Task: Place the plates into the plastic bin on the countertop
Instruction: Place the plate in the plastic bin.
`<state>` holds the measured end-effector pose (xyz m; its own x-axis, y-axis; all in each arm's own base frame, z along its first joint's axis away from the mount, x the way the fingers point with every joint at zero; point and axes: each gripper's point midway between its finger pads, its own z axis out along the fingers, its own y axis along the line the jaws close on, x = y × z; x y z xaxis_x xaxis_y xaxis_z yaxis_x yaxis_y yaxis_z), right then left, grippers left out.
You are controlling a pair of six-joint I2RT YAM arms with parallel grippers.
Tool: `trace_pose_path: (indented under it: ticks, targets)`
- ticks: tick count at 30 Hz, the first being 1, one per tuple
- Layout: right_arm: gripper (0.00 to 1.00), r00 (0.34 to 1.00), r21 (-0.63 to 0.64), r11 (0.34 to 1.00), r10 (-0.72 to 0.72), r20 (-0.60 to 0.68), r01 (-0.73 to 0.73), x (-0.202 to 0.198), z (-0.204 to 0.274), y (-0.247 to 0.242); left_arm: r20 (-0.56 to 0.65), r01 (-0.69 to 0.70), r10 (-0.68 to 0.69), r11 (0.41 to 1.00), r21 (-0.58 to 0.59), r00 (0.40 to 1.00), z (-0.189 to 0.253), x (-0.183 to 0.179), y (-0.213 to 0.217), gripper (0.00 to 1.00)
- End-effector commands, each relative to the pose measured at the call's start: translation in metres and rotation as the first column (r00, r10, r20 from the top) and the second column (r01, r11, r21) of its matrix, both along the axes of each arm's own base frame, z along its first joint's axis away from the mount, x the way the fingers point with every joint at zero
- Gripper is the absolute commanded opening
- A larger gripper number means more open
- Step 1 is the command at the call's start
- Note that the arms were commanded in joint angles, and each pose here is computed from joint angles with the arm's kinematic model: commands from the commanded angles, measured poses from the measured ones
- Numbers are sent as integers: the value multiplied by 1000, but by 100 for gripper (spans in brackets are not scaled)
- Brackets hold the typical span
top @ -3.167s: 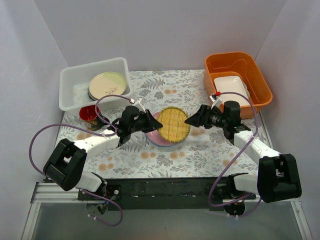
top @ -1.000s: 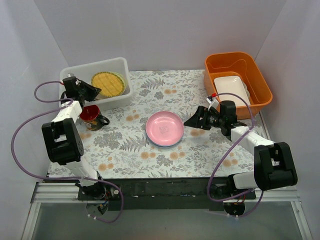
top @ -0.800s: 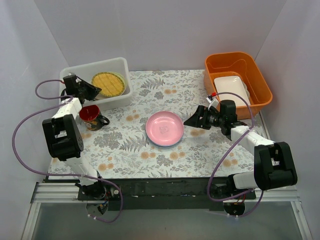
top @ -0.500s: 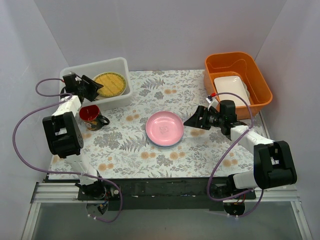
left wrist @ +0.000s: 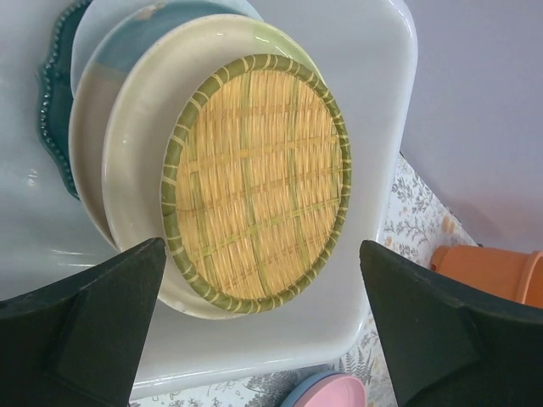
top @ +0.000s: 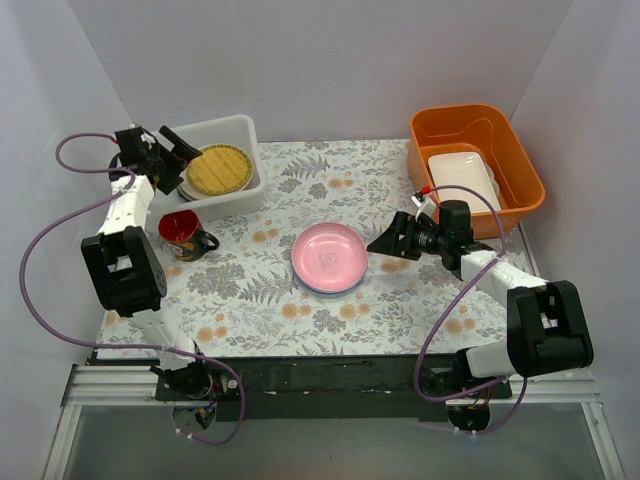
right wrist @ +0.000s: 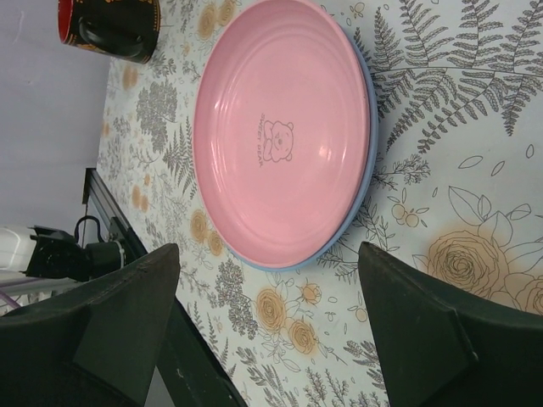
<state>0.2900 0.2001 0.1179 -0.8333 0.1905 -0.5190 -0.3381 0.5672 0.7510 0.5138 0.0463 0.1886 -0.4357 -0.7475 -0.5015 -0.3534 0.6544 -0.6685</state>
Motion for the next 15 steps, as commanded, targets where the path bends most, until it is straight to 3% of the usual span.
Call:
trace_pose_path:
  ticks: [1, 8, 15]
  targets:
    - [92, 998, 23, 999, 24, 65, -25, 10, 19, 6, 5, -22, 22, 997, 75, 1000, 27, -14, 10, 98]
    - [85, 998, 18, 1000, 24, 62, -25, 10, 16, 7, 61, 97, -104, 989, 114, 993, 52, -30, -30, 98]
    - [72, 999, 9, 999, 40, 36, -40, 10, 6, 15, 71, 319, -331, 938, 136, 941, 62, -74, -134, 97]
